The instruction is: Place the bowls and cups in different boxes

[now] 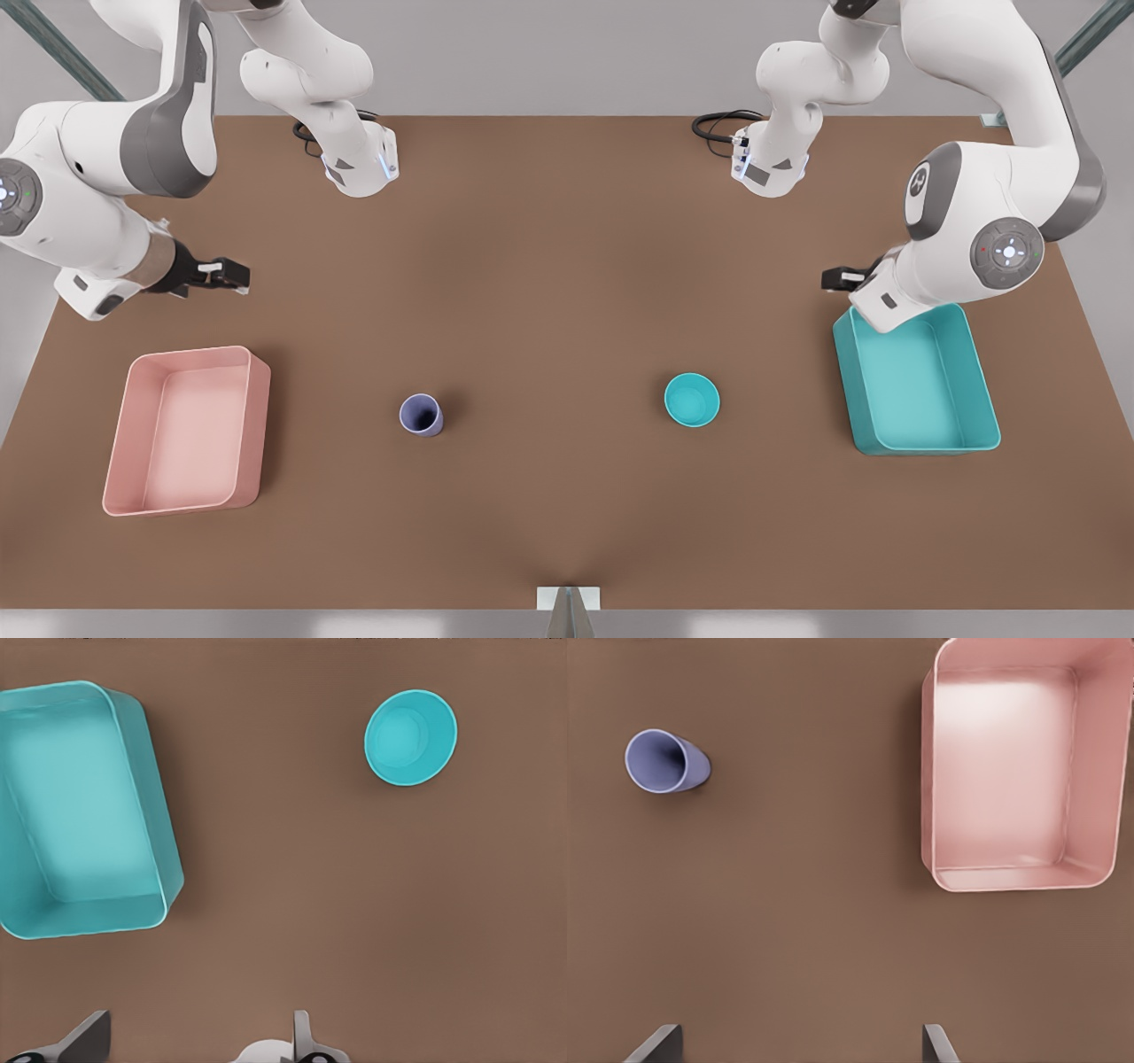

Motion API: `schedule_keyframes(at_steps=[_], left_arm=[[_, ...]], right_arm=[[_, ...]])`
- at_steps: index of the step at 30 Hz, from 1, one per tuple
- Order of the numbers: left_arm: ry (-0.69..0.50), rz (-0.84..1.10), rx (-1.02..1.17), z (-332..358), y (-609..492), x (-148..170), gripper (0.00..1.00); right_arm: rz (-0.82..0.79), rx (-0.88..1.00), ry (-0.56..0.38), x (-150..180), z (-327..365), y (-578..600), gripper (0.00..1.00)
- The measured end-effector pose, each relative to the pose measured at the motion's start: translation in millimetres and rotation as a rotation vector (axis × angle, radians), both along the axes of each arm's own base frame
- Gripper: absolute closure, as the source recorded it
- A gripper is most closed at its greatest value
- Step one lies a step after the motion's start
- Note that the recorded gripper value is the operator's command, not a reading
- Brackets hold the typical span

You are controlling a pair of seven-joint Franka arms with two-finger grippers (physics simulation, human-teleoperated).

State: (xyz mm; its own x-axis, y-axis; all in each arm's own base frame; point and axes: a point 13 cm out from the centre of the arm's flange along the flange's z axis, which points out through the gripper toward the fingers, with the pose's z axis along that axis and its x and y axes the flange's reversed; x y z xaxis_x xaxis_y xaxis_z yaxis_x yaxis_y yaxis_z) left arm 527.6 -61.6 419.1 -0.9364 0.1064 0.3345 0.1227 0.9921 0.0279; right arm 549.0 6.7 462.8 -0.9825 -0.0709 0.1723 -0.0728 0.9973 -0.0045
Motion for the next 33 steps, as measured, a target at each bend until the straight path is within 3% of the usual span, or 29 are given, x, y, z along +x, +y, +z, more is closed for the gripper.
schedule_keyframes(at_steps=[3, 7, 9, 12, 17, 23, 24, 26, 27, 28, 31, 32, 33], left_arm=[[0.014, -0.001, -0.012, -17, -5, 7, 0.0], [0.084, 0.024, -0.152, -166, -64, 83, 0.0], [0.071, 0.052, -0.228, -236, -95, 105, 0.0], [0.011, 0.101, -0.293, -286, -115, 124, 0.0], [0.004, 0.128, -0.31, -330, -124, 107, 0.0], [-0.002, 0.103, -0.318, -347, -137, 92, 0.0], [-0.001, 0.097, -0.32, -350, -140, 91, 0.07], [0.0, 0.088, -0.321, -355, -144, 87, 0.57], [-0.002, 0.086, -0.322, -356, -145, 87, 0.75], [-0.004, 0.088, -0.326, -356, -146, 88, 0.79], [-0.011, 0.092, -0.336, -354, -147, 90, 0.79], [-0.013, 0.091, -0.337, -353, -147, 91, 0.79], [-0.016, 0.091, -0.338, -351, -147, 92, 0.79]], right_arm=[[0.006, 0.005, -0.001, 26, -19, 4, 0.0], [0.102, 0.013, 0.052, 93, -138, 77, 0.0], [0.121, 0.019, 0.056, 107, -190, 101, 0.0], [0.13, 0.036, 0.024, 120, -234, 137, 0.0], [0.13, 0.043, -0.028, 129, -277, 187, 0.0], [0.074, 0.028, -0.01, 119, -321, 185, 0.0], [0.066, 0.025, -0.006, 117, -327, 185, 0.0], [0.052, 0.021, 0.001, 113, -335, 183, 0.0], [0.045, 0.018, 0.005, 111, -340, 182, 0.0], [0.038, 0.015, 0.009, 110, -345, 181, 0.0], [0.021, 0.01, 0.017, 108, -356, 180, 0.0], [0.017, 0.008, 0.02, 107, -360, 180, 0.04], [0.014, 0.005, 0.025, 106, -365, 180, 0.14]])
